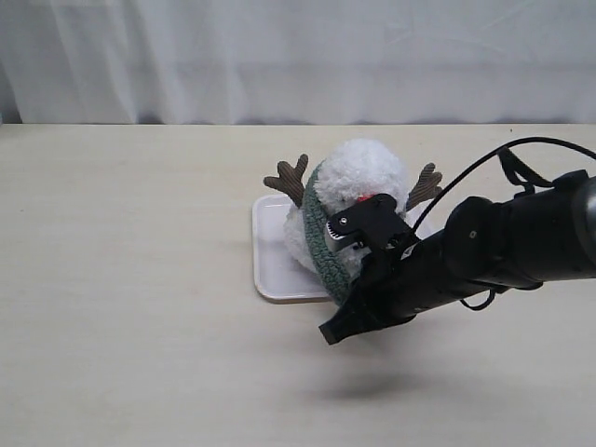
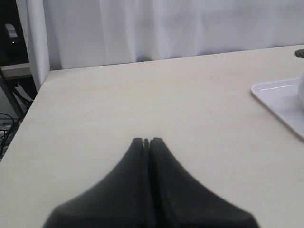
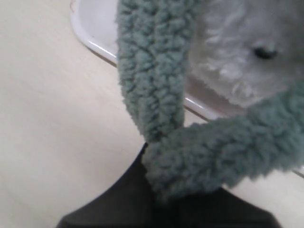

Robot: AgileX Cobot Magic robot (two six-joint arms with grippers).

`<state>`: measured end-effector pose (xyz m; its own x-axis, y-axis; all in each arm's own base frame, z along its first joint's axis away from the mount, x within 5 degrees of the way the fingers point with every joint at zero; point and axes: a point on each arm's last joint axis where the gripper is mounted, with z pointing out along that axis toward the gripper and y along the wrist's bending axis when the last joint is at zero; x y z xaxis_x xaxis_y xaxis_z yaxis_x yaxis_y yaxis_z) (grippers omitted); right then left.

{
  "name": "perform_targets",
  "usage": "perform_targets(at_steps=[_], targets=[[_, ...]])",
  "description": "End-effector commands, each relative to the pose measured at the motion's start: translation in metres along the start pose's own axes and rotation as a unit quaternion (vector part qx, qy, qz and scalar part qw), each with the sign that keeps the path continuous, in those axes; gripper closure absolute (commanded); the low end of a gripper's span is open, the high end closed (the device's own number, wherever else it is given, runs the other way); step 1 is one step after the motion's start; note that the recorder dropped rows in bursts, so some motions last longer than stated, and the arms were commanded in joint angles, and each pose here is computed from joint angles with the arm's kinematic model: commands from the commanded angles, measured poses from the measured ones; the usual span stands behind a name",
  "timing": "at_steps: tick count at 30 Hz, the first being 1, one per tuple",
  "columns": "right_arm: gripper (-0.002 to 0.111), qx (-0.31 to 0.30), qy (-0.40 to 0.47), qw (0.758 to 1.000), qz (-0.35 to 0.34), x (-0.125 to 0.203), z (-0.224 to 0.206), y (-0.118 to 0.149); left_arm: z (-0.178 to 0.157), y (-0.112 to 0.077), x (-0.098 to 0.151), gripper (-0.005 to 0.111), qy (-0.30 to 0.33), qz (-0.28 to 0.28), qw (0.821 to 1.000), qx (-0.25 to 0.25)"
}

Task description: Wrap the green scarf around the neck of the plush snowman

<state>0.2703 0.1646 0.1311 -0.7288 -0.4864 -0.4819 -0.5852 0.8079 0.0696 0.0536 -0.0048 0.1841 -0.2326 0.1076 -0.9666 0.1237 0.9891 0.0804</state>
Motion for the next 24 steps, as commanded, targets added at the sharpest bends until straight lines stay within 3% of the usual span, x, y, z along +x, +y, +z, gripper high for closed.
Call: perform_targets(at_steps=[1,24], targets=[[0.104,-0.001,0.008,1.000,-0.009,0.002,0.001,0.000,0.000,0.000,0.000,0.107,-0.005,0.000,1.000,0.001],[0.104,0.005,0.032,0.999,-0.027,0.010,0.016,-0.003,0.000,0.000,0.000,0.107,-0.005,0.000,1.000,0.001]])
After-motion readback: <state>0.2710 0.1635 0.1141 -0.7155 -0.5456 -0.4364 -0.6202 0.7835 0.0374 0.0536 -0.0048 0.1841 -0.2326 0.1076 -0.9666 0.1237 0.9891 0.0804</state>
